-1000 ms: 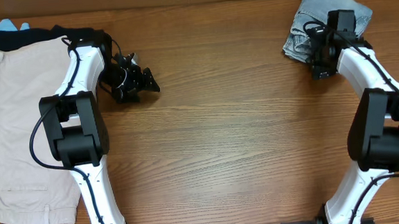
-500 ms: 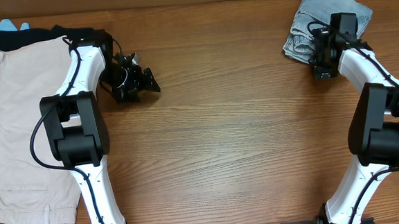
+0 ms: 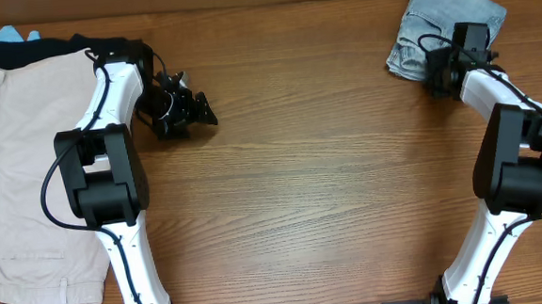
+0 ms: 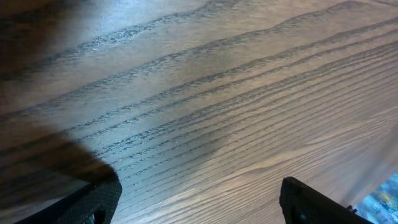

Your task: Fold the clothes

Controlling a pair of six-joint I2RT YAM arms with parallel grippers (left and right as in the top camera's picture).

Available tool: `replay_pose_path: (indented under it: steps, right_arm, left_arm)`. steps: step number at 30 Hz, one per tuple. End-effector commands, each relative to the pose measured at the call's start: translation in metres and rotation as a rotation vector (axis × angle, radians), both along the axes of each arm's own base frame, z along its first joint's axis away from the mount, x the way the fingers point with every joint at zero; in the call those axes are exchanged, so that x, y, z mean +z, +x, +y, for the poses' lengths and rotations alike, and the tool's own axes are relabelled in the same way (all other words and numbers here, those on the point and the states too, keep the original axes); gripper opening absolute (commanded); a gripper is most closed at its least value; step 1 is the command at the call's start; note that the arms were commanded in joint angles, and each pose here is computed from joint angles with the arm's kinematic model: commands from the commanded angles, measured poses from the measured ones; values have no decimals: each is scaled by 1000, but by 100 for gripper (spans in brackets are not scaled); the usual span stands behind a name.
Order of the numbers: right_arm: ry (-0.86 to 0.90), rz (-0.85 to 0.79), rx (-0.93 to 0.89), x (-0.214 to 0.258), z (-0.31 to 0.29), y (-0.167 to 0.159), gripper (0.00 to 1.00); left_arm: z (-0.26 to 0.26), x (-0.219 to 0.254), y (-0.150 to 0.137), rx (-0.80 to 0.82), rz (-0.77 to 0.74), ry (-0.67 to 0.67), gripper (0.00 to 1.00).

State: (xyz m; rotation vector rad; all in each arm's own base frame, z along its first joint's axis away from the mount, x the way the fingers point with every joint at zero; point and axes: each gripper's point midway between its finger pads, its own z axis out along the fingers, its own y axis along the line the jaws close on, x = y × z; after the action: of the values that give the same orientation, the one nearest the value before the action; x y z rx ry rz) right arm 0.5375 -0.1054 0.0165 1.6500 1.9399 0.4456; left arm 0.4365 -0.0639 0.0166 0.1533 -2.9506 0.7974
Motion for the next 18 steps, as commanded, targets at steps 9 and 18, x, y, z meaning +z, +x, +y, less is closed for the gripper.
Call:
replay_pose_path:
  steps: [9, 18]
  right_arm:
    - [-46, -190, 474, 38, -10, 6, 4]
    - [-86, -381, 739, 101, -17, 8, 4]
  left_arm:
    - [12, -45, -14, -25, 78, 114, 86]
    - [3, -45, -12, -47, 66, 116, 86]
